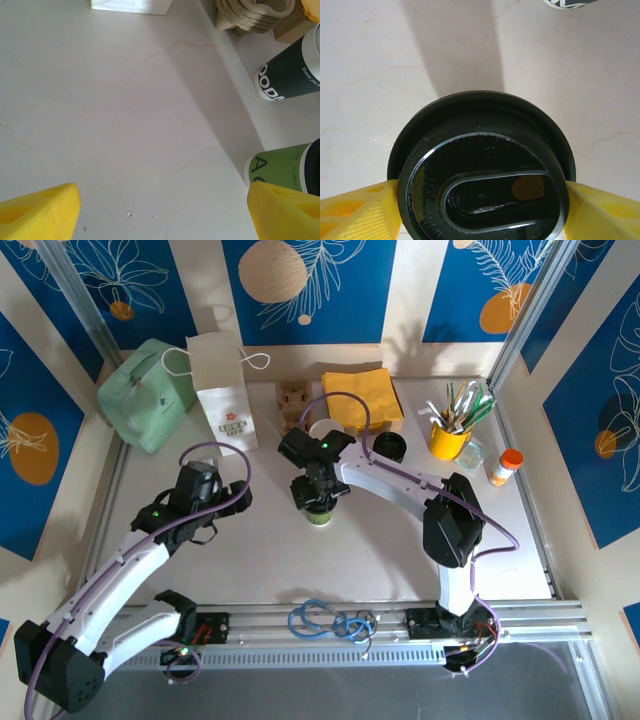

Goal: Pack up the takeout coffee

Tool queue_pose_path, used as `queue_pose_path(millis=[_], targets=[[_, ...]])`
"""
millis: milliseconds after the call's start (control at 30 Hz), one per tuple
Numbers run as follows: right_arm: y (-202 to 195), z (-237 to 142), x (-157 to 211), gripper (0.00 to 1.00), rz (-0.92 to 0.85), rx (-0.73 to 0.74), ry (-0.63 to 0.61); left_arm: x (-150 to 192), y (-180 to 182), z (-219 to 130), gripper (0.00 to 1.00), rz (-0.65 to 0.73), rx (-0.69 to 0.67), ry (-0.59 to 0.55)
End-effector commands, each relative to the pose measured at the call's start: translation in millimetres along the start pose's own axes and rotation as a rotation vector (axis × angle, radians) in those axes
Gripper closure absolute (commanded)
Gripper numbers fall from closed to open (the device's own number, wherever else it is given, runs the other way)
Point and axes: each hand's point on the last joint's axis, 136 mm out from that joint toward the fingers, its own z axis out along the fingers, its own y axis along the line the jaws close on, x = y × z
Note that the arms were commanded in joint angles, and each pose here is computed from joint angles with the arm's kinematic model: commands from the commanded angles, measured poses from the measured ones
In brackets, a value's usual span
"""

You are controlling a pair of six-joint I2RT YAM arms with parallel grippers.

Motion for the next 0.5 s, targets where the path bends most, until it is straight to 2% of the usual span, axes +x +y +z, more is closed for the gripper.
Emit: queue_pose_path(millis=[0,233,467], targets=[[-5.4,-2.1,3.6,0.24,-0.012,0.034,0.017,2.0,4.7,0.7,0.14,-0.014,-0.011,0.01],[-25.8,-9.0,1.1,0.24,0.012,0.064,0.009,3.1,6.3,0.5,0.14,-0.014,-0.015,0.013],[-71.8,-14.8,2.3,0.24,0.101,0.104,0.004,2.9,6.5,0.0,0.14,-0.013,-0.014,0.014]])
